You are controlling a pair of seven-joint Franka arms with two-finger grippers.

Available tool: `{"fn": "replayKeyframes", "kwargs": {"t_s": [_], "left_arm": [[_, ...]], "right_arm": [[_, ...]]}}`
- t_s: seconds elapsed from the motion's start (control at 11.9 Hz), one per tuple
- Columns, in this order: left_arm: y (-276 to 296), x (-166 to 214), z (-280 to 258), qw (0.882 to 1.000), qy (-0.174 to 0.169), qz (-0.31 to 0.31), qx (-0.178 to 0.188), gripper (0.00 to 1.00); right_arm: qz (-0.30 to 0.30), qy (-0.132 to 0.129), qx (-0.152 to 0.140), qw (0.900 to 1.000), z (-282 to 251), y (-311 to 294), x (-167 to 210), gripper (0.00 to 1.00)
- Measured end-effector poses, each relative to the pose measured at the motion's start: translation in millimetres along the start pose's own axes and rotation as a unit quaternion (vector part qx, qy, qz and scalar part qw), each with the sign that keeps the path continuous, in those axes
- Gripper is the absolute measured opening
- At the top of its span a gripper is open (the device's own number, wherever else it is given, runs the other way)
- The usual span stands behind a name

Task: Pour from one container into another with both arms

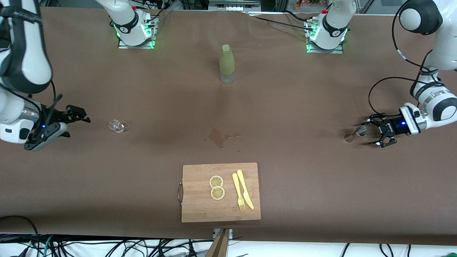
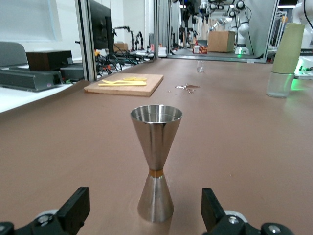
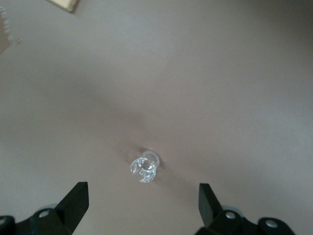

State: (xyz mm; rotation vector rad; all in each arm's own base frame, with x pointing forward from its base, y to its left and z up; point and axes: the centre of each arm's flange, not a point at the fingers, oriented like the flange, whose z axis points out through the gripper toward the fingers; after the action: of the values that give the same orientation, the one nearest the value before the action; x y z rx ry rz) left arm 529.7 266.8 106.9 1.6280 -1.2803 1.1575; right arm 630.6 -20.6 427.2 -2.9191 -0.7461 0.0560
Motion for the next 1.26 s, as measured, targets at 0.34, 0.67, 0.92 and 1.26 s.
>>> {"fn": "replayKeyframes", "kwargs": {"t_s": [0.34,0.67,0.92,1.26], "left_arm": [[-34,54,-38,0.996,-0.069,-0.041,-0.034,1.00],[-51,157,-66,0.980,-0.160,-0.110,-0.044,1.00],[-55,245,-58,0.955,-0.240,-0.173,-0.034,1.00],[-50,344,-19,0.906,-0.323,-0.274,0.007,1.00]], "right_arm": [[0.144,-0.012,-0.021,0.989,-14,-47,15,1.00],[0.241,-0.033,-0.064,0.968,-28,-80,16,1.00],[0.259,-0.035,-0.073,0.963,-51,-86,5,1.00],[0.303,-0.042,-0.070,0.949,-98,-75,-33,1.00]]}}
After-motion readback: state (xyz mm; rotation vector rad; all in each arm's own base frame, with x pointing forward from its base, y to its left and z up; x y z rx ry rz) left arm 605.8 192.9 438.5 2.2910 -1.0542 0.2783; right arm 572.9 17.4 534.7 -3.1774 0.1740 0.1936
